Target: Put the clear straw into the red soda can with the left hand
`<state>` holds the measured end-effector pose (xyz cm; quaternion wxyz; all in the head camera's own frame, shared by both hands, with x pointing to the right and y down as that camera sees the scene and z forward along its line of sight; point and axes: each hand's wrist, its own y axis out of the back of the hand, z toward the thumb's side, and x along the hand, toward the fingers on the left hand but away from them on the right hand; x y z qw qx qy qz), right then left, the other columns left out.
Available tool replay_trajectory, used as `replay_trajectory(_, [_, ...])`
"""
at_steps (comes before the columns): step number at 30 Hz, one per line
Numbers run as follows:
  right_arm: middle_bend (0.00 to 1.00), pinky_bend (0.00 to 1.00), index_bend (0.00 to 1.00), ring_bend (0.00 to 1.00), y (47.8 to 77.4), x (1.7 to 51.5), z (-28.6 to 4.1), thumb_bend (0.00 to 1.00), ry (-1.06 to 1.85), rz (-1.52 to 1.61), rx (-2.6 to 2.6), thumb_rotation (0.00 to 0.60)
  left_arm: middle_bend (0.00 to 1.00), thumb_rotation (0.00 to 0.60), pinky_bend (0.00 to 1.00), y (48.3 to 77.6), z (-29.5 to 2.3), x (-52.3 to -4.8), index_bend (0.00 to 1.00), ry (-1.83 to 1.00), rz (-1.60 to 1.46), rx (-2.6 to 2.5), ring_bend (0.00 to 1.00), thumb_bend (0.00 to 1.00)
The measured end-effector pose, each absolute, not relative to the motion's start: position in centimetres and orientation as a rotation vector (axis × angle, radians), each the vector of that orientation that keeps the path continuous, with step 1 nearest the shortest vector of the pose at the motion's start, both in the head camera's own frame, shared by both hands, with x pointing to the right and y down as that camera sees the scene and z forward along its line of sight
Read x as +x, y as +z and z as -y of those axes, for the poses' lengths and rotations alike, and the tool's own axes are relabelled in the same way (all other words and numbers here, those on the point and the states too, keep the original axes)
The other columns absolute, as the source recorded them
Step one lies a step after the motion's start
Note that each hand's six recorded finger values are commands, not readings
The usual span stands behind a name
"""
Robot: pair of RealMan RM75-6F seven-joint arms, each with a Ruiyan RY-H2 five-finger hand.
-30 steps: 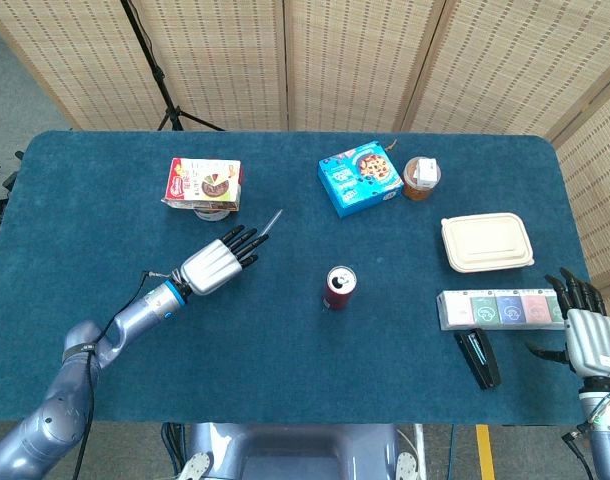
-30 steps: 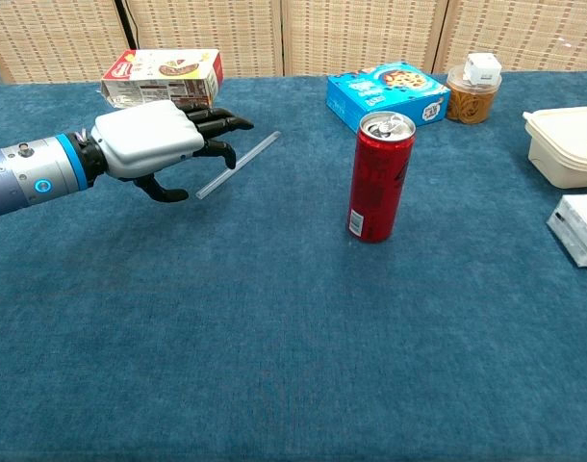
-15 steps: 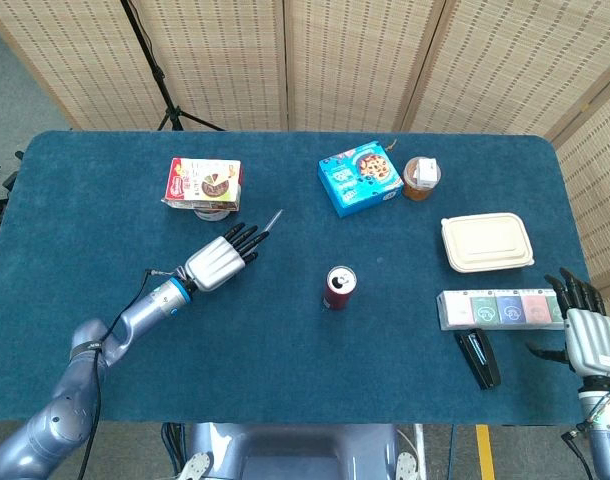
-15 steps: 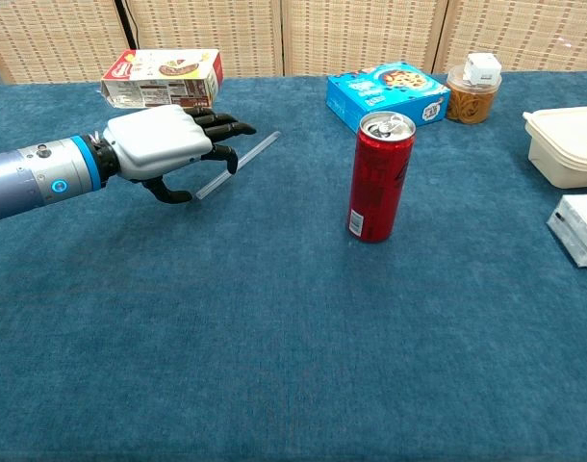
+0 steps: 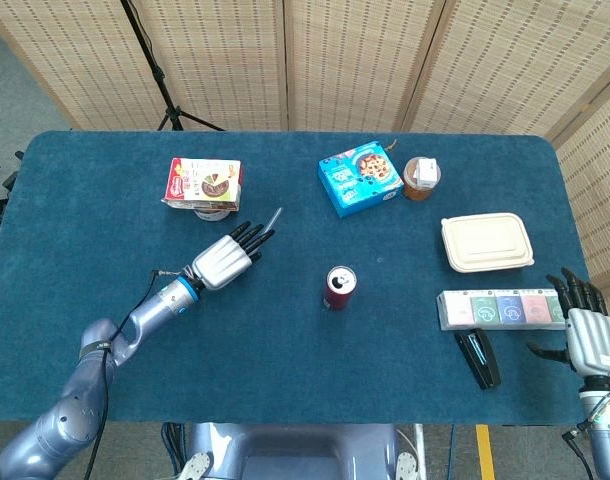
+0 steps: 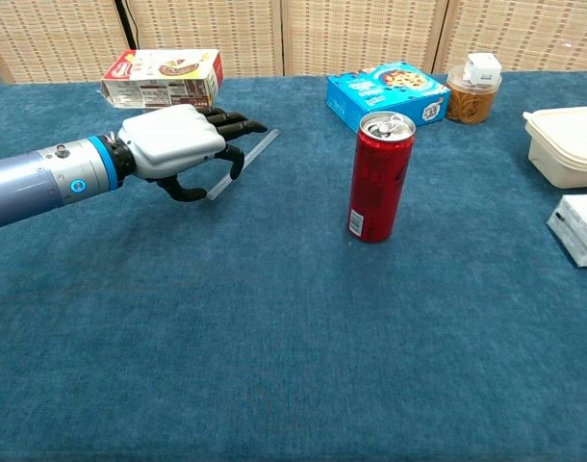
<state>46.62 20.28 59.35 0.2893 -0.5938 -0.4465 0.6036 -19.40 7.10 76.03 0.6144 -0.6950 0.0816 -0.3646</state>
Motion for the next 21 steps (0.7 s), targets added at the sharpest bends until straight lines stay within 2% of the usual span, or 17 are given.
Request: replay_trajectory(21, [0.0, 0.0, 0.1, 0.0, 59.28, 46.59, -20.28, 0.0, 1.611, 1.193, -1.586, 0.6, 0.0, 0.6, 0.12, 76.49, -6.83, -18.68, 0.44, -0.866, -0.181, -1.594, 0.0, 0.32])
